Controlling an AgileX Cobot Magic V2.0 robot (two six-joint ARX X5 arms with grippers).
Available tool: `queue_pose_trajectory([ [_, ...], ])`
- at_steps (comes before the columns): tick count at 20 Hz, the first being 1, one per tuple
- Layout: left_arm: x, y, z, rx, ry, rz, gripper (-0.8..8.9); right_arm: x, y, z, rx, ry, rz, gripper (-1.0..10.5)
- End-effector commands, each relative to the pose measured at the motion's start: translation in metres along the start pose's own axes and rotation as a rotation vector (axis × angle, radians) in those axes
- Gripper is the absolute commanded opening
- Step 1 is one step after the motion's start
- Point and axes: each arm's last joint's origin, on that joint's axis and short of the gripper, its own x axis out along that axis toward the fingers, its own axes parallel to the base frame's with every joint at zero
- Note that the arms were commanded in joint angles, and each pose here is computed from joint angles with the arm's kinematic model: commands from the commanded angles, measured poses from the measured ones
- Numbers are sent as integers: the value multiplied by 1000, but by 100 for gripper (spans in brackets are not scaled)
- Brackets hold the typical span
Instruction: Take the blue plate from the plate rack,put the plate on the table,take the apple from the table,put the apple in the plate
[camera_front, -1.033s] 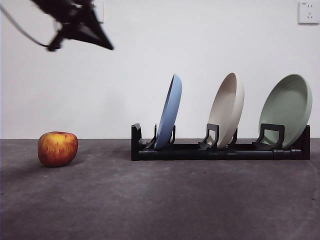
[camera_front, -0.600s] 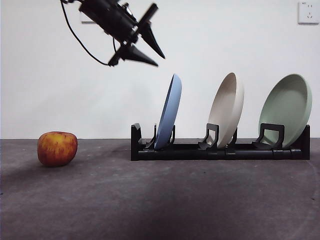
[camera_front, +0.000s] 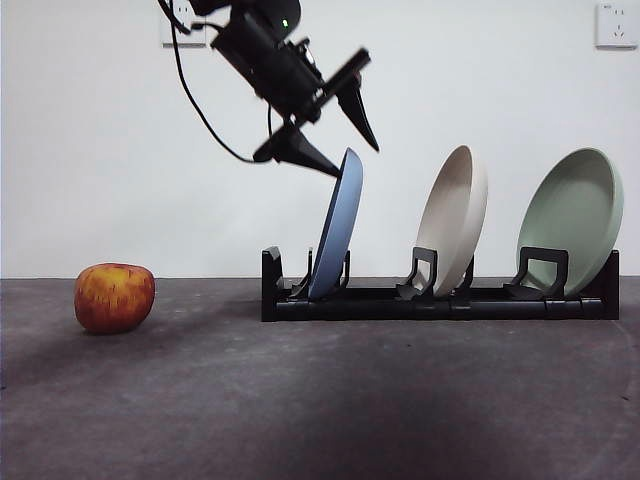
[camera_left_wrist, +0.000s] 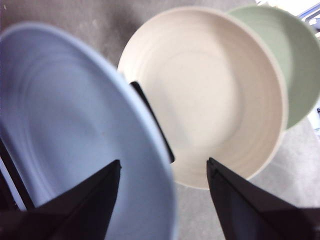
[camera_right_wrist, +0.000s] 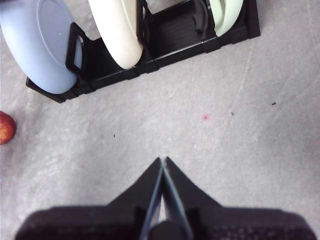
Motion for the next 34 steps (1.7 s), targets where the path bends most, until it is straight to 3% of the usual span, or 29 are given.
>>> queue_pose_trajectory([
  [1, 13, 5, -5, 4, 23, 39, 275, -1, 0, 1, -15, -1, 1, -1],
  [3, 13, 3, -5, 16, 12, 45, 175, -1, 0, -1, -29, 11, -3, -1],
  [8, 13, 3, -5, 16, 20, 46, 139, -1, -1, -3, -47, 30, -9, -1],
  [11, 13, 4, -5, 13, 32, 16, 23, -1, -1, -3, -45, 33, -18, -1],
  [21, -4, 10, 1, -57, 51, -26, 22, -1, -1, -3, -44, 38, -18, -1],
  [26, -42, -13, 12, -38, 18, -29, 23, -1, -1, -3, -43, 38, -18, -1],
  [29, -75, -37, 19, 11, -41, -56, 23, -1, -1, -4, -42, 41, -18, -1],
  [34, -122, -74, 8, 109, -23, -65, 22, -1, -2, -7, -32, 73, -27, -1],
])
